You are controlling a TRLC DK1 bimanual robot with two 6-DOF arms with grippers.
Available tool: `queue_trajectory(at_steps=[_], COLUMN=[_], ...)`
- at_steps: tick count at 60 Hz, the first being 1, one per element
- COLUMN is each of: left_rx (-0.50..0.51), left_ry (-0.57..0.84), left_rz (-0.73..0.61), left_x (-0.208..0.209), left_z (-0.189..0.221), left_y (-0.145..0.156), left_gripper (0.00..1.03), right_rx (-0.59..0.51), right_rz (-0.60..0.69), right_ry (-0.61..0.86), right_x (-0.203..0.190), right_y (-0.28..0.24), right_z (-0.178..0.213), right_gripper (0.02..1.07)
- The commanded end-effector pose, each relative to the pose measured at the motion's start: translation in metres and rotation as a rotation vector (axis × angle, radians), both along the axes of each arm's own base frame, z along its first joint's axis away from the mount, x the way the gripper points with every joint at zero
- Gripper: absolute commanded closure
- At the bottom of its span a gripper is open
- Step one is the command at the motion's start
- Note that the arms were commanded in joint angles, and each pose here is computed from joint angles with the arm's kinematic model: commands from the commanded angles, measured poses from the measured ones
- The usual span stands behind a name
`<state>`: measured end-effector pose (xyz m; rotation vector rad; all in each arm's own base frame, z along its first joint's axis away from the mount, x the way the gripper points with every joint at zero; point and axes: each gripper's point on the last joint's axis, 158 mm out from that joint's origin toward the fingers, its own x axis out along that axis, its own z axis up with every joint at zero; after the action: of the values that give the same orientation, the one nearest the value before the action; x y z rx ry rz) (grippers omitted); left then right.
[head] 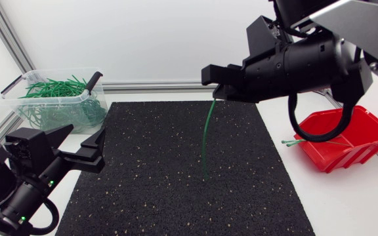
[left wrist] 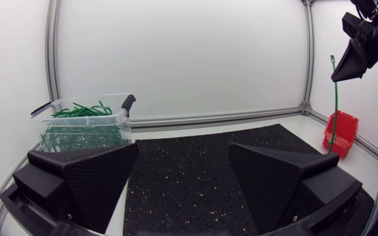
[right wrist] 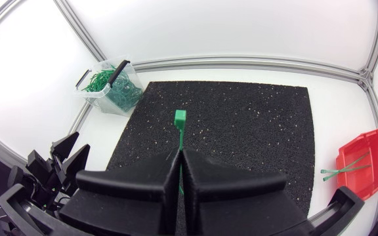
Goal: Take a green cable tie from the red box, thread the tail through the head to close it, then place it in the transparent bin on the left.
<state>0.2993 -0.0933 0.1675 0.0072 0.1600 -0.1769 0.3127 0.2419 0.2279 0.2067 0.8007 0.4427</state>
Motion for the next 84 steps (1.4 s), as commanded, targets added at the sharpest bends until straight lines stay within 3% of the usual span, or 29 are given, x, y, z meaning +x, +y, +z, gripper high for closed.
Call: queue_trajectory(at_steps=[1, 11, 44, 69, 84], left_rx=[-0.009, 0.014, 0.049, 0.067, 0.068], left_ry=[-0.007, 0.004, -0.068, -0.103, -0.103], left_rz=[-0.029, -0.104, -0.242, -0.272, -0.256], left_x=[0.009, 0.015, 0.016, 0.023, 0.03], left_z=[0.01, 0.007, 0.0, -0.012, -0.014], left_y=[-0.021, -0.067, -0.158, -0.211, -0.218], left_gripper=[0.07, 0.07, 0.07, 0.07, 0.07], right_rx=[0.0, -0.031, -0.063, -0.063, -0.066], right_rz=[-0.034, -0.075, -0.172, -0.191, -0.19], right_ry=[0.032, 0.0, -0.093, -0.081, -0.096], right_x=[0.002, 0.008, 0.024, 0.022, 0.019], right_y=[0.005, 0.013, 0.022, 0.021, 0.023], right_z=[-0.016, -0.023, -0.026, -0.037, -0.034], right_gripper=[1.01, 1.01, 1.01, 1.01, 1.01])
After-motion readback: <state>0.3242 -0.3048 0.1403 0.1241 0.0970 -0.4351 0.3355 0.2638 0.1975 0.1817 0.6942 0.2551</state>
